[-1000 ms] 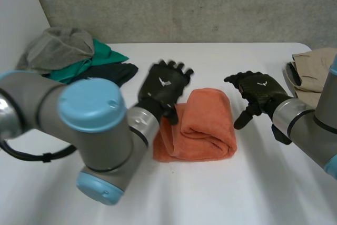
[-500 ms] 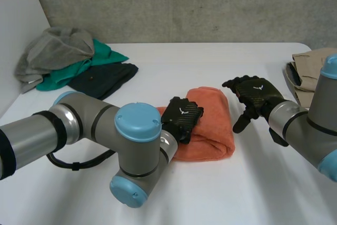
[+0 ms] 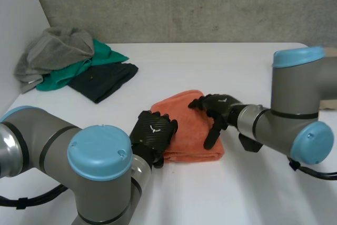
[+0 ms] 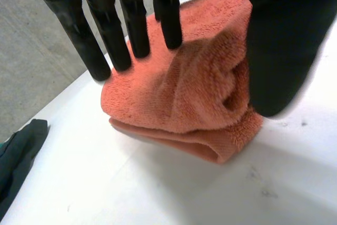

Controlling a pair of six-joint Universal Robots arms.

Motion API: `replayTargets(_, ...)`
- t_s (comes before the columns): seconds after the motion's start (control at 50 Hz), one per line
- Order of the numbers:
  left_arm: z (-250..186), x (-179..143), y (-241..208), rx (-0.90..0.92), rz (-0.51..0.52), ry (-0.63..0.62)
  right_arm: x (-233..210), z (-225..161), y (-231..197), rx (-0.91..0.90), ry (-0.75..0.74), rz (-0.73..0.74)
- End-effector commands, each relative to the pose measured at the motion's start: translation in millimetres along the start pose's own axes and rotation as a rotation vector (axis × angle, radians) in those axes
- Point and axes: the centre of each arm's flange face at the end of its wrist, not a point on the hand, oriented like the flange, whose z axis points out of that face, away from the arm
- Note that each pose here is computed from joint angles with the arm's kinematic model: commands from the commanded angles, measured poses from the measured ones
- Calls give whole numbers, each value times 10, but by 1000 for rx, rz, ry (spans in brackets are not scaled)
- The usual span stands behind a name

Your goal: Fold the laundry.

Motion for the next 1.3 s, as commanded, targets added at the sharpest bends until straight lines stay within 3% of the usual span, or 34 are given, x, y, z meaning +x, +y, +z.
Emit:
replayTargets(0.02, -31, -153, -283, 86, 3, -56, -48, 140, 182, -42, -11, -14)
replayTargets(0.14, 104, -393, -560, 187, -38, -124, -55, 136, 168, -28, -2, -43)
replayTargets(0.2, 249, -368, -570, 199, -46, -100, -74, 128, 165, -23, 3, -58)
replayTargets(0.38, 653, -68, 7, -40, -57, 39, -85, 108, 177, 5, 31, -77)
replayTargets(0.62, 742, -170, 230, -155, -48, 17, -54, 120, 172, 33, 76, -121)
replayTargets(0.74, 697, -139, 145, -135, -48, 37, -18, 83, 147, 23, 145, -201)
replayTargets(0.9, 422, -359, -576, 72, -76, 14, -311, -233, 65, 139, 127, -272)
replayTargets(1.0, 250, -422, -888, 184, -88, 111, -556, -426, 234, 225, 103, -362)
replayTargets(1.14, 195, -526, -963, 230, -165, 214, -717, -381, 602, 259, 90, -503)
replayTargets(1.3, 226, -563, -908, 213, -242, 240, -643, -104, 724, 254, 105, -519)
